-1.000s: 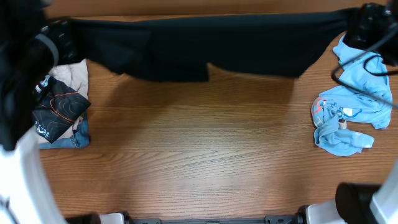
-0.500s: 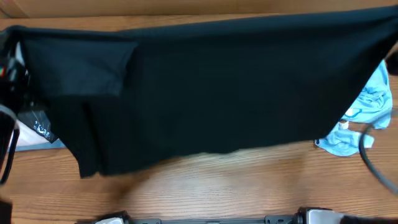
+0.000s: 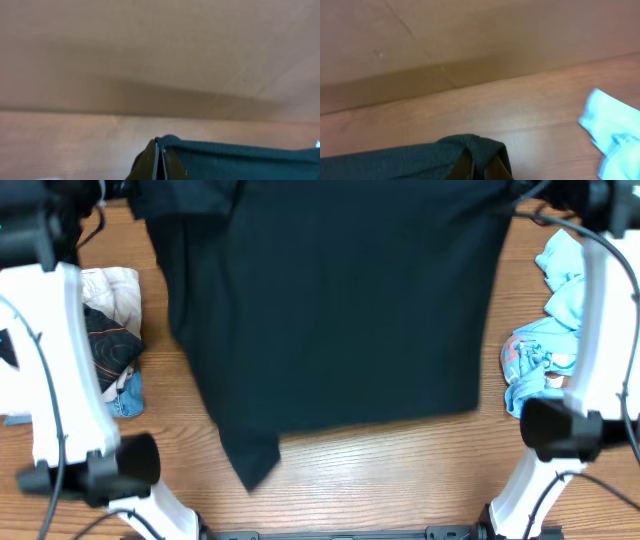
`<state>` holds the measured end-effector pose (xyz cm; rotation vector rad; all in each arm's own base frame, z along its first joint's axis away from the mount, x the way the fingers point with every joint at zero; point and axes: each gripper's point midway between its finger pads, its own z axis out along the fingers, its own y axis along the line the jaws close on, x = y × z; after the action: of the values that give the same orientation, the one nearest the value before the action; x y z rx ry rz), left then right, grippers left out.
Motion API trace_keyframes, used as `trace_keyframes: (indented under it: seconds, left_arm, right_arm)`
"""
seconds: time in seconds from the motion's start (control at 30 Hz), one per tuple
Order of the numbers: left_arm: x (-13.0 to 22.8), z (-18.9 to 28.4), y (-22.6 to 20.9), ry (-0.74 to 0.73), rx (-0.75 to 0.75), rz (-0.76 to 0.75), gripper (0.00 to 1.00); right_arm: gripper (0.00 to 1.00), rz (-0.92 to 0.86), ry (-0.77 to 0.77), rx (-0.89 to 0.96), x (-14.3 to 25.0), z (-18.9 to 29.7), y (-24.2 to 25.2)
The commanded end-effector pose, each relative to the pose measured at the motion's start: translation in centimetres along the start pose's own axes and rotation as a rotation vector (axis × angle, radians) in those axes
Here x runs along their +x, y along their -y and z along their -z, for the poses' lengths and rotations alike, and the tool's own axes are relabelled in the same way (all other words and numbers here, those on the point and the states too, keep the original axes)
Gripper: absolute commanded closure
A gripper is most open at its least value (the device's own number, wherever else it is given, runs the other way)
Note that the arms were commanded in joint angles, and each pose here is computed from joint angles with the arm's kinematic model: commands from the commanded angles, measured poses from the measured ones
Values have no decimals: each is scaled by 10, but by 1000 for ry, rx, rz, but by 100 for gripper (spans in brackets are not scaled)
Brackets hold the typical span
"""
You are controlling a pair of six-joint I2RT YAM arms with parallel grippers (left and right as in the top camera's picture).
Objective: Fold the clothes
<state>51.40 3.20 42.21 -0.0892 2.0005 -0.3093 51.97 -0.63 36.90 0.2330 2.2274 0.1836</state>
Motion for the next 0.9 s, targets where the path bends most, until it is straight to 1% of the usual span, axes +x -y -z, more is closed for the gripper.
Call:
trace_keyframes:
  seconds: [0.0,0.03,0.07,0.17,0.23,0.3,0.33,0.4,0.53,0.63,0.73,0.77,0.87]
  left_arm:
    - [-38,7,-2,144,10,14,96]
    - [-51,14,3,193,21,-3,96]
    - [-78,35,13,285,34,-38,96]
    - [-108,73,31,383,45,-88,96]
    - [-115,95,39,401,43,-117,96]
    - [-103,102,45,345,53,-110,96]
    - [-90,100,48,290,63,-105,96]
    - [-50,91,52,122,92,-58,96]
    - [48,65,51,-267,84,-12,96]
    - [111,41,51,-516,90,18,96]
    - [167,20,51,-733,99,47,96]
    - [194,12,52,-835,106,53,96]
    - [235,2,54,-982,122,39,96]
  right_arm:
    - [96,-57,117,10,-29,12,5]
    - [96,-70,164,-2,-41,21,2]
    - [96,-65,251,-23,-61,46,-4]
    - [96,-57,349,-30,-81,86,-9]
    - [96,-56,360,-9,-81,102,-6]
    - [96,-56,310,16,-68,103,-2]
    - [96,-56,269,26,-58,100,0]
    - [96,-50,161,56,-33,88,7]
    - [96,-61,-82,132,24,53,25]
    - [96,-61,-269,177,68,24,38]
    - [96,-64,-430,221,110,-4,50]
    - [96,-61,-491,238,127,-15,56]
    - [96,-59,-615,275,164,-30,69]
